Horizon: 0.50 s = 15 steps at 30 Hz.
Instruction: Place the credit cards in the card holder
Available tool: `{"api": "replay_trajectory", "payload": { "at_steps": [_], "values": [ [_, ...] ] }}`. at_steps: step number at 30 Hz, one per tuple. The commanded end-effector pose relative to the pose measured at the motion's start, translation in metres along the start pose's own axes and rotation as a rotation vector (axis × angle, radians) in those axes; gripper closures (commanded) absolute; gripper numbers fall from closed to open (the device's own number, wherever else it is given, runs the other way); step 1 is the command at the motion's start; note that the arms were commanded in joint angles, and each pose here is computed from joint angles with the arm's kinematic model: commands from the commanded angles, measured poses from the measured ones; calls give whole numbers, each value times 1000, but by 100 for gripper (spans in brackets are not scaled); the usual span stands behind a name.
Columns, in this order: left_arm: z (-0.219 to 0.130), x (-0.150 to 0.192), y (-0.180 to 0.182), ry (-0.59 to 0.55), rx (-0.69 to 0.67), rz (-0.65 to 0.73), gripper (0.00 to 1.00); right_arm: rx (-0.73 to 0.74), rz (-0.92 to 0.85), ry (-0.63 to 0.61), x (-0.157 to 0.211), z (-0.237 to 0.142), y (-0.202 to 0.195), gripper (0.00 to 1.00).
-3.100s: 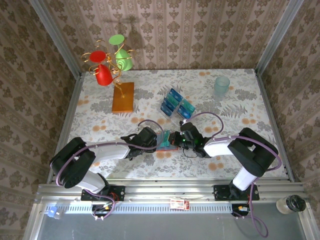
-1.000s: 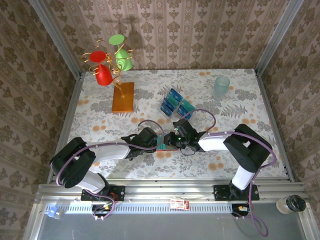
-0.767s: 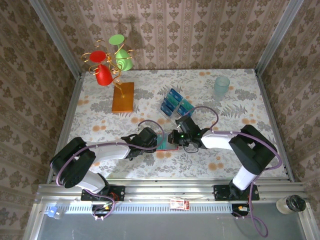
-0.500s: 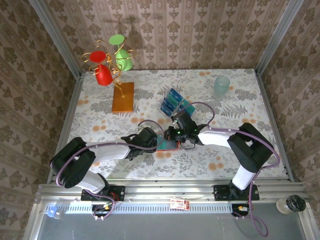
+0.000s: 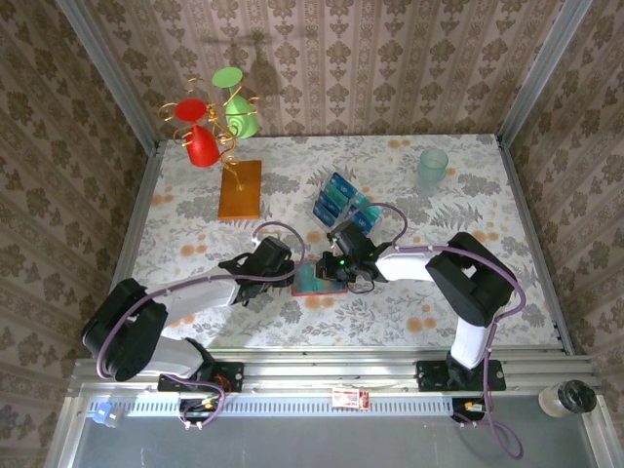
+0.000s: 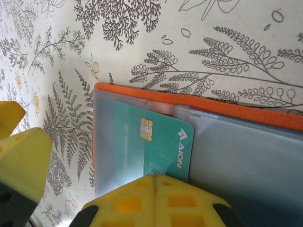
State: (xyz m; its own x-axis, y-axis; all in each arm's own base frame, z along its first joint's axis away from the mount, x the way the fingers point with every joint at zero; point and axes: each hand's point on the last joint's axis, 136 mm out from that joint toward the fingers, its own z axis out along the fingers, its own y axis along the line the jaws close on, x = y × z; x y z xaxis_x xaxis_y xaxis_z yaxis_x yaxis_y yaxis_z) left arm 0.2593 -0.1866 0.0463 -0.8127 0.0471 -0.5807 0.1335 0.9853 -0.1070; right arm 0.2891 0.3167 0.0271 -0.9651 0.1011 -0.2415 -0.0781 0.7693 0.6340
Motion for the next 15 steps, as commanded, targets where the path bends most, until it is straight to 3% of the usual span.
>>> {"api": "replay_trajectory", "payload": {
  "at_steps": [1, 15],
  "values": [
    [2, 11, 4, 38, 0, 25, 27, 28, -9, 31, 6, 6, -5, 100],
    [21, 29, 6, 88, -10, 35, 29, 15, -7, 74, 10, 22, 8, 100]
  ]
}}
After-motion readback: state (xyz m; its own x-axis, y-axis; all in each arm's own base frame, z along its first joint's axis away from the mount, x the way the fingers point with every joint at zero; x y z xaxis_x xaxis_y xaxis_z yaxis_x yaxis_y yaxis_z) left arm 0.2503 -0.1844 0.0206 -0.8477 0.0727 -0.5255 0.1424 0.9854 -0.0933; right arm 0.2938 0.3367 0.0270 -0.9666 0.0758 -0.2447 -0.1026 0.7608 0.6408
